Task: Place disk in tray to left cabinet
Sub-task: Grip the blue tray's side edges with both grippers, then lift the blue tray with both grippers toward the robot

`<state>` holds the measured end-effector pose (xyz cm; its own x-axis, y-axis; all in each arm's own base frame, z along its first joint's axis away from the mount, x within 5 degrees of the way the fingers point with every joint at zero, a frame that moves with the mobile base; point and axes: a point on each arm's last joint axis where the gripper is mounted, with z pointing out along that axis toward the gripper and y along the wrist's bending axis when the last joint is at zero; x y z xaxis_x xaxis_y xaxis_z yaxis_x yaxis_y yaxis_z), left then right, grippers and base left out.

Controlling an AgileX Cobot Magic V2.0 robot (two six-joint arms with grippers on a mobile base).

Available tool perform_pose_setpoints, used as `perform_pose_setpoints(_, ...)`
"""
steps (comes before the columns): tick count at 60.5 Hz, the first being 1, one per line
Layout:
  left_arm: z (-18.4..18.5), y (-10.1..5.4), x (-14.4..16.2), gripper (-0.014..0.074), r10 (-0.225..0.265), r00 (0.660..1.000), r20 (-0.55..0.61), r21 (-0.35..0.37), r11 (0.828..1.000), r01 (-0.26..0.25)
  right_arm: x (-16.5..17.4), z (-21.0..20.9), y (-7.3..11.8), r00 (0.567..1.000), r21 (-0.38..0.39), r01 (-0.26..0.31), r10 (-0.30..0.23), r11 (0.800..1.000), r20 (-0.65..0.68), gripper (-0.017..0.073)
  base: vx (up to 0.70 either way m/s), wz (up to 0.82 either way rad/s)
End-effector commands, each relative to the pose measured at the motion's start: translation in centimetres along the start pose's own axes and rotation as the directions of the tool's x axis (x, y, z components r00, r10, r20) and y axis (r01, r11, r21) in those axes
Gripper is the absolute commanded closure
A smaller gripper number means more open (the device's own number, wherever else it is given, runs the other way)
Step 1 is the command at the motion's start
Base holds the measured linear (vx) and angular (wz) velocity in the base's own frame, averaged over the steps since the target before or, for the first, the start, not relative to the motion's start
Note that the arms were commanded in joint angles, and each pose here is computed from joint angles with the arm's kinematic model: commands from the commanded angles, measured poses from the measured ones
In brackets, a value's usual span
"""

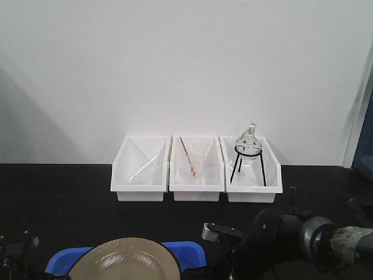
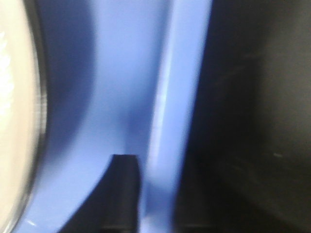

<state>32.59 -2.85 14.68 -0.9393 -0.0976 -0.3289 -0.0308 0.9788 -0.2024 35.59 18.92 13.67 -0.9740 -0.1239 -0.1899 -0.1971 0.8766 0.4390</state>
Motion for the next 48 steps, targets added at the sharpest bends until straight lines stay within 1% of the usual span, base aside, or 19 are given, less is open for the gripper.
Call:
perform_pose_setpoints(1,-1.1,-0.8,-0.4,0.0529,-0.011,1.0,0.004,0.031,0.999,0.01,-0.5,-1.9,1.5,0.999,-0.068,-0.024,0.026,0.997,0.042,0.0468,0.0,0.0)
perform_pose_setpoints(5,-1.2,-0.8,-0.3,0.0596,-0.01,1.0,-0.014,0.036,0.999,0.01,-0.8,-2.1,1.5,0.997,-0.085,-0.047,0.052,0.995,0.059,0.0525,0.0,0.0)
perform_pose_setpoints(9,-1.3,-1.0,-0.4,0.0603,-0.007,1.0,-0.027,0.042,0.999,0.008,-1.0,-2.4,1.6,0.995,-0.099,-0.061,0.069,0.993,0.076,0.0574,0.0,0.0)
perform_pose_setpoints(24,-3.2,-2.0,-2.4,0.0601,0.024,0.998,-0.063,0.09,0.996,-0.018,-1.4,-3.9,1.4,0.99,-0.117,-0.074,0.087,0.99,0.112,0.0567,0.0,0.0)
perform_pose_setpoints(31,-4.5,-2.7,-3.6,0.0601,0.033,0.997,-0.074,0.125,0.992,-0.023,-1.4,-5.3,2.0,0.987,-0.131,-0.062,0.081,0.989,0.141,0.0564,0.0,0.0)
perform_pose_setpoints(37,-5.5,-3.4,-4.5,0.06,0.019,0.997,-0.071,0.164,0.987,-0.007,-1.4,-6.7,2.6,0.982,-0.144,-0.055,0.08,0.988,0.172,0.0564,0.0,0.0)
perform_pose_setpoints(40,-5.9,-3.7,-5.0,0.06,0.013,0.998,-0.066,0.183,0.983,0.0,-1.3,-7.3,2.9,0.98,-0.155,-0.069,0.095,0.986,0.172,0.0563,0.0,0.0)
perform_pose_setpoints(43,-6.5,-4.1,-5.3,0.06,0.003,0.997,-0.071,0.214,0.977,0.012,-1.2,-7.8,3.2,0.98,-0.165,-0.083,0.111,0.983,0.166,0.0564,0.0,0.0)
perform_pose_setpoints(48,-7.3,-4.8,-5.7,0.06,-0.013,0.996,-0.085,0.267,0.963,0.035,-0.9,-8.7,3.5,0.98,-0.162,-0.086,0.113,0.983,0.165,0.0564,0.0,0.0)
